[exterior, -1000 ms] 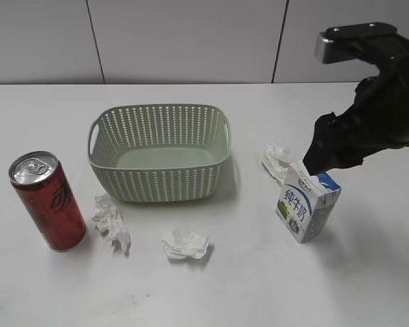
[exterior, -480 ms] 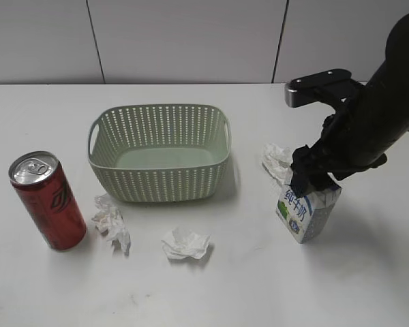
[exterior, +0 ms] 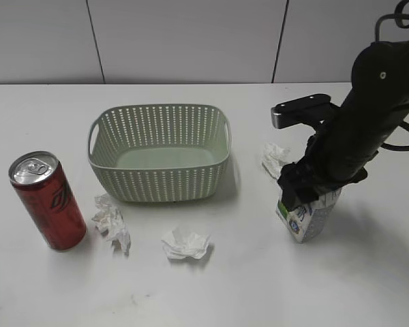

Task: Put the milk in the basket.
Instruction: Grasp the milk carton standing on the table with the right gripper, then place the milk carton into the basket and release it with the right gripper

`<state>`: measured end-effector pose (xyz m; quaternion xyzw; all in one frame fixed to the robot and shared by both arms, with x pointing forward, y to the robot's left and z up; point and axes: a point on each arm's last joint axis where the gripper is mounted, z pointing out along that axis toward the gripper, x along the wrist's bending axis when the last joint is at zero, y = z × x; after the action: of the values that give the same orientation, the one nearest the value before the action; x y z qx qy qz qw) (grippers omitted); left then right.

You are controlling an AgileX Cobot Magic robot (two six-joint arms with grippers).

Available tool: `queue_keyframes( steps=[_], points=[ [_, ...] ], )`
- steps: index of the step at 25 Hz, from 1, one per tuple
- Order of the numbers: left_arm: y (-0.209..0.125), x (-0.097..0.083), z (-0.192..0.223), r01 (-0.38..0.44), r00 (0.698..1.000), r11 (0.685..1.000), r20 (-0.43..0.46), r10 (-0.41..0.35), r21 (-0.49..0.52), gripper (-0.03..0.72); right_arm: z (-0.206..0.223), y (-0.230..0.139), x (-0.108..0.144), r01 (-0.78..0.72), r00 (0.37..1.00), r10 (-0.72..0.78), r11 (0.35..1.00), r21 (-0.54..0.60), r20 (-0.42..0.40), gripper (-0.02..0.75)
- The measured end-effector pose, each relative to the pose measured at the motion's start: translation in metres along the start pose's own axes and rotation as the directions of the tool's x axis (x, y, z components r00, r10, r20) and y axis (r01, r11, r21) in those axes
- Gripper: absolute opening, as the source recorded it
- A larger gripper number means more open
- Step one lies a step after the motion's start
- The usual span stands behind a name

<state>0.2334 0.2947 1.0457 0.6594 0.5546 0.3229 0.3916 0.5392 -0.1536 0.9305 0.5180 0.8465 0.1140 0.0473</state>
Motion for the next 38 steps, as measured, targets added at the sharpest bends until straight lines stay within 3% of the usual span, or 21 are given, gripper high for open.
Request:
queue_keyframes(
  steps=[6, 12, 19, 27, 30, 38],
  points=[
    [0.0, 0.0, 0.0, 0.0, 1.0, 1.0, 0.0, 0.0, 0.0, 0.23, 0.009, 0.01, 0.0, -0.005, 1.0, 0.005, 1.0, 0.013, -0.005, 0.557],
    [0.0, 0.0, 0.0, 0.0, 1.0, 1.0, 0.0, 0.0, 0.0, 0.229, 0.009, 0.008, 0.0, -0.01, 1.0, 0.011, 0.999, 0.051, -0.013, 0.366],
    [0.0, 0.0, 0.0, 0.0, 1.0, 1.0, 0.0, 0.0, 0.0, 0.229, 0.002, 0.013, 0.001, -0.006, 1.0, 0.009, 0.993, 0.122, -0.023, 0.358],
    [0.0, 0.0, 0.0, 0.0, 1.0, 1.0, 0.0, 0.0, 0.0, 0.23, -0.043, 0.042, 0.005, 0.01, 0.999, 0.0, 0.979, 0.205, -0.053, 0.358],
    [0.0, 0.0, 0.0, 0.0, 1.0, 1.0, 0.0, 0.0, 0.0, 0.23, -0.064, 0.059, 0.009, 0.0, 0.996, 0.014, 0.988, 0.154, -0.09, 0.358],
    [0.0, 0.0, 0.0, 0.0, 1.0, 1.0, 0.0, 0.0, 0.0, 0.23, -0.126, 0.109, 0.03, -0.001, 0.985, -0.023, 0.99, -0.138, -0.172, 0.358]
  ],
)
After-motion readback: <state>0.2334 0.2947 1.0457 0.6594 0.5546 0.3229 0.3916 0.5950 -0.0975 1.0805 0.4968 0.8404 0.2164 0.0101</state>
